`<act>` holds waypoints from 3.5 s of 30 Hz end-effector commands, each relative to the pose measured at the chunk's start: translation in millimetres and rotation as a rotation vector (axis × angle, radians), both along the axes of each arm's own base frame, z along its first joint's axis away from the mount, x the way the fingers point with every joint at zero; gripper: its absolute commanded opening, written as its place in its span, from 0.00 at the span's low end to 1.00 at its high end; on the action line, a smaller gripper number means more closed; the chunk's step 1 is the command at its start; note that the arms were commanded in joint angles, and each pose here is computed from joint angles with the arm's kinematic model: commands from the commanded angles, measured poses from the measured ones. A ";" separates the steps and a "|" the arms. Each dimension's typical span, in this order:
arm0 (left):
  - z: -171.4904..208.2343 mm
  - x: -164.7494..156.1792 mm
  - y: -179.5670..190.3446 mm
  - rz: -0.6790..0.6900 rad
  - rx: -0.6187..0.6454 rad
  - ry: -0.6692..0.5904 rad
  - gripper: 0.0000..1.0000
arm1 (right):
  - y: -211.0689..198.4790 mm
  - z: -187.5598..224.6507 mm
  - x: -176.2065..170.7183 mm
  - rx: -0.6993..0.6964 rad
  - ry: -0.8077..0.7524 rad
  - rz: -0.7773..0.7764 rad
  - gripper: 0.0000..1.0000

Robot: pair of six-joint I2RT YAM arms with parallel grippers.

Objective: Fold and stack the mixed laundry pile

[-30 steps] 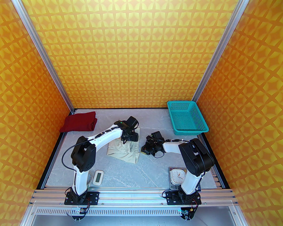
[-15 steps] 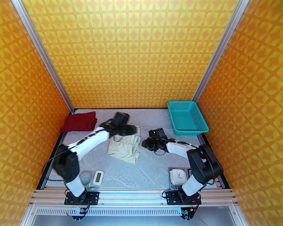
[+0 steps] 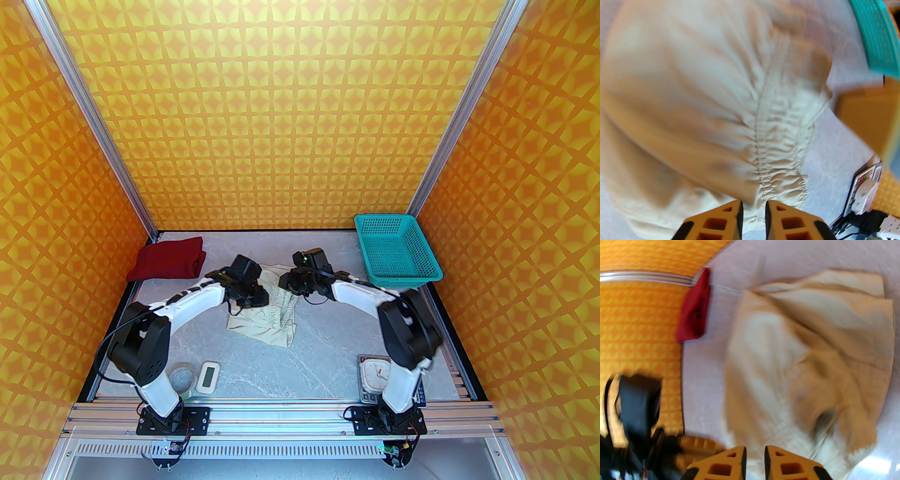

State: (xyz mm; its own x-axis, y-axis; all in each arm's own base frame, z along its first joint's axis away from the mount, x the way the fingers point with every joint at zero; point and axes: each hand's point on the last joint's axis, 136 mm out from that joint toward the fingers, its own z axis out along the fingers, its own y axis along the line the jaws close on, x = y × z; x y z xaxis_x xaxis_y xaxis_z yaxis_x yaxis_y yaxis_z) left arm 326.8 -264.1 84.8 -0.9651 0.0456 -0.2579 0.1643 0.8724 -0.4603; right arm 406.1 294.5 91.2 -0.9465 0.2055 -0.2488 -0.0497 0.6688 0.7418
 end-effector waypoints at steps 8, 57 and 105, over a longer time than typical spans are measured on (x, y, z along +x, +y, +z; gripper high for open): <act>-56.0 -59.6 -1.1 -0.095 0.048 0.139 0.19 | -29.5 -84.0 13.4 -0.099 0.152 -0.047 0.14; -11.4 3.8 183.2 0.471 -0.275 0.022 0.52 | 114.9 -72.3 -106.8 -0.862 -1.057 1.207 0.45; -22.1 82.6 63.1 0.602 -0.622 0.142 0.77 | 86.8 26.4 -99.6 -0.640 -1.330 0.805 0.00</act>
State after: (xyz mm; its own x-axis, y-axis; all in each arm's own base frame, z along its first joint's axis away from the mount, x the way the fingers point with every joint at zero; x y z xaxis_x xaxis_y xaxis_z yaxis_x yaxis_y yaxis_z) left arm 392.0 -196.8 56.3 -0.8188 -0.5690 0.0759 -0.3553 0.3986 -0.8455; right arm 305.3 378.4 92.8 0.1513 -0.6990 -0.6990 -0.8415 0.2800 -0.4621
